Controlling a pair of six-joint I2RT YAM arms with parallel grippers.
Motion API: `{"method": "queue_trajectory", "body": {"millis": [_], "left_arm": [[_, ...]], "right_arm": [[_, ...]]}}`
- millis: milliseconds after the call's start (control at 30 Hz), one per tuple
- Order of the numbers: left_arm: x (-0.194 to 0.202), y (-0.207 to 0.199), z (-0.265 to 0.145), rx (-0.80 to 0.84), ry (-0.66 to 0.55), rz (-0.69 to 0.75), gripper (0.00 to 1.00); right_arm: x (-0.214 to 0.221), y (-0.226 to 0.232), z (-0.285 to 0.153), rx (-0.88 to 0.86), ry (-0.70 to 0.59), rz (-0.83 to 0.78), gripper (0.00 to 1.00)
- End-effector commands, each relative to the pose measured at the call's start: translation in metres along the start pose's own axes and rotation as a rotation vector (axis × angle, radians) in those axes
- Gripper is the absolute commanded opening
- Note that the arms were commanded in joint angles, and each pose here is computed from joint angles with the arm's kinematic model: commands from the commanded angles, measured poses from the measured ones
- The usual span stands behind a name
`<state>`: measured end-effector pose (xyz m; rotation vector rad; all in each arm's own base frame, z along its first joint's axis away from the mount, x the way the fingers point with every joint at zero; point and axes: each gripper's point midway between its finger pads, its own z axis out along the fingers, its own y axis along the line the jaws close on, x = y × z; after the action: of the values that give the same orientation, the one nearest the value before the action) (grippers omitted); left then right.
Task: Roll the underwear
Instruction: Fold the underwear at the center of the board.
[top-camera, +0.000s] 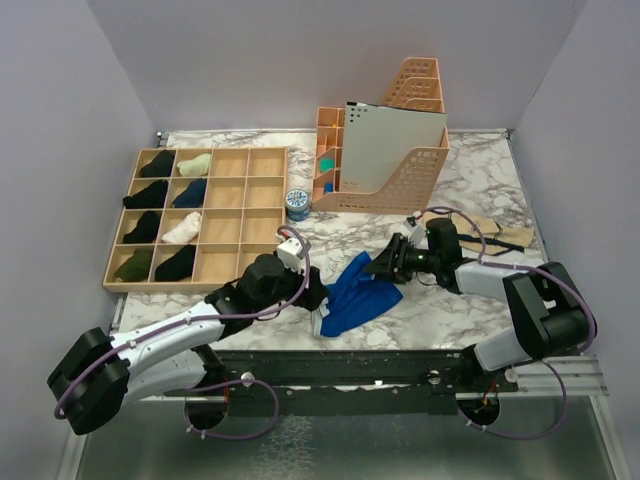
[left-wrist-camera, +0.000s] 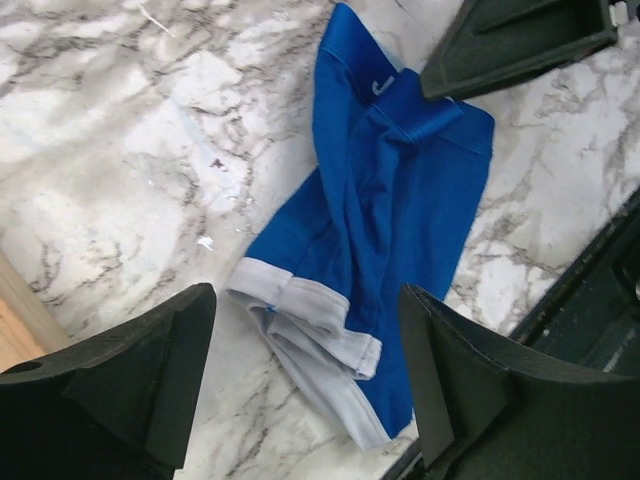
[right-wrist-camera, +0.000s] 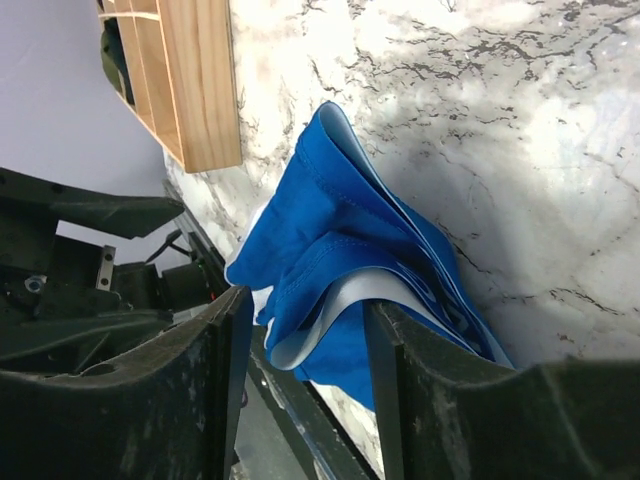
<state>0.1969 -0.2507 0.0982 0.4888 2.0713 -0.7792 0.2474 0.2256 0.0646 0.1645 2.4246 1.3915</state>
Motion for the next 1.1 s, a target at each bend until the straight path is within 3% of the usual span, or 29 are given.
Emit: {"method": "queue_trajectory", "body": {"millis": [0,133,300,400,567,1067], "left_arm": [[0.013,-0.022,-0.009,0.118,0.109,0.002,0.76],[0.03,-0.043,-0.01,0.236,0.215,-0.012,0.64],[0.057,-0.054,-0.007,0.222,0.365,0.011,0.61],[0.059,-0.047,-0.003,0.16,0.374,0.06,0.63],[0.054,-0.039,0.004,0.1,0.382,0.13,0.57],[0.069,-0.027,0.013,0.038,0.438,0.213,0.48]], "right_arm": [[-0.005,0.012,-0.004,-0.012,0.001,0.021,0.54],[-0.001,0.005,-0.012,0.079,0.007,0.073,0.55],[0.004,0.006,-0.021,0.114,0.015,0.093,0.55],[0.006,0.01,-0.023,0.1,0.015,0.092,0.55],[0.005,0.018,-0.026,0.08,0.009,0.094,0.55],[0.016,0.014,-0.018,0.112,0.102,0.305,0.51]]}}
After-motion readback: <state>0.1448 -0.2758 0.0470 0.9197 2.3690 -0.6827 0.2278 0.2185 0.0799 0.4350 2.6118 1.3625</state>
